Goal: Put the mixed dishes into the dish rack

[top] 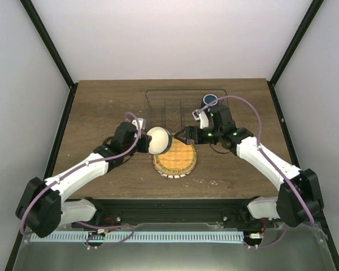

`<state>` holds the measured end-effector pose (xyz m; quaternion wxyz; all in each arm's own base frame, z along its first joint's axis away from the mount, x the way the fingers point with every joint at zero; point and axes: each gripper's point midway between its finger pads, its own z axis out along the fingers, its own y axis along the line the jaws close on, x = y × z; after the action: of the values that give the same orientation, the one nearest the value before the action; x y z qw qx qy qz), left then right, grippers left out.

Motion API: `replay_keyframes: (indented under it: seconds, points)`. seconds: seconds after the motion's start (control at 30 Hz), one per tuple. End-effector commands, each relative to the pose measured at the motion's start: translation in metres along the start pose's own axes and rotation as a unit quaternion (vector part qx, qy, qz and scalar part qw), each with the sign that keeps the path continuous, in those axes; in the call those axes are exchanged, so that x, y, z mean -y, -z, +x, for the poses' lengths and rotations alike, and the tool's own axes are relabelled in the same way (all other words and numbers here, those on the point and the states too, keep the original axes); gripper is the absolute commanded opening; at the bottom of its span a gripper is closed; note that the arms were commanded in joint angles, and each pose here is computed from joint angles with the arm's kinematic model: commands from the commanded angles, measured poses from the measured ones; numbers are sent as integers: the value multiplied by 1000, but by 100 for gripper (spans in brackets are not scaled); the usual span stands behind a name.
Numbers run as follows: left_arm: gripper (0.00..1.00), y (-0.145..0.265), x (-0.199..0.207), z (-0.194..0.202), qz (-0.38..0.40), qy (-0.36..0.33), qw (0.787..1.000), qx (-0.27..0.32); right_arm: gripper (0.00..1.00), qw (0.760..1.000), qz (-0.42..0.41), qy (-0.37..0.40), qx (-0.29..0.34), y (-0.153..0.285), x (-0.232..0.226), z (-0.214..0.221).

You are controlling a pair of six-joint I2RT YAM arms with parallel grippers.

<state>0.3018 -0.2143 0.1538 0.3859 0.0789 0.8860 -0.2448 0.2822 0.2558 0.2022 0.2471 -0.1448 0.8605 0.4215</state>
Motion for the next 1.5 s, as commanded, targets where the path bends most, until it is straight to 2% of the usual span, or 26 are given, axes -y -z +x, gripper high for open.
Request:
replay_keyframes:
  seconds: [0.0, 0.27, 0.7, 1.27, 1.37, 1.47]
  points:
    - [0, 5, 26, -41, 48, -2, 997, 60, 100, 997, -66, 26, 11, 1, -34, -7]
    - [0, -1, 30, -44, 55, 0, 997, 58, 100, 994, -106, 39, -8, -15, -54, 0]
    - [0, 7, 42, -48, 83, 1, 995, 61, 100, 994, -101, 35, -28, -39, -41, 9]
    - [0, 14, 53, -51, 114, 8, 991, 67, 100, 989, -133, 41, -43, -59, -53, 15]
    - [0, 13, 51, -49, 112, 8, 992, 65, 95, 989, -136, 45, -41, -58, -57, 14]
    - [0, 12, 50, -47, 109, 8, 992, 64, 84, 989, -137, 49, -38, -56, -59, 14]
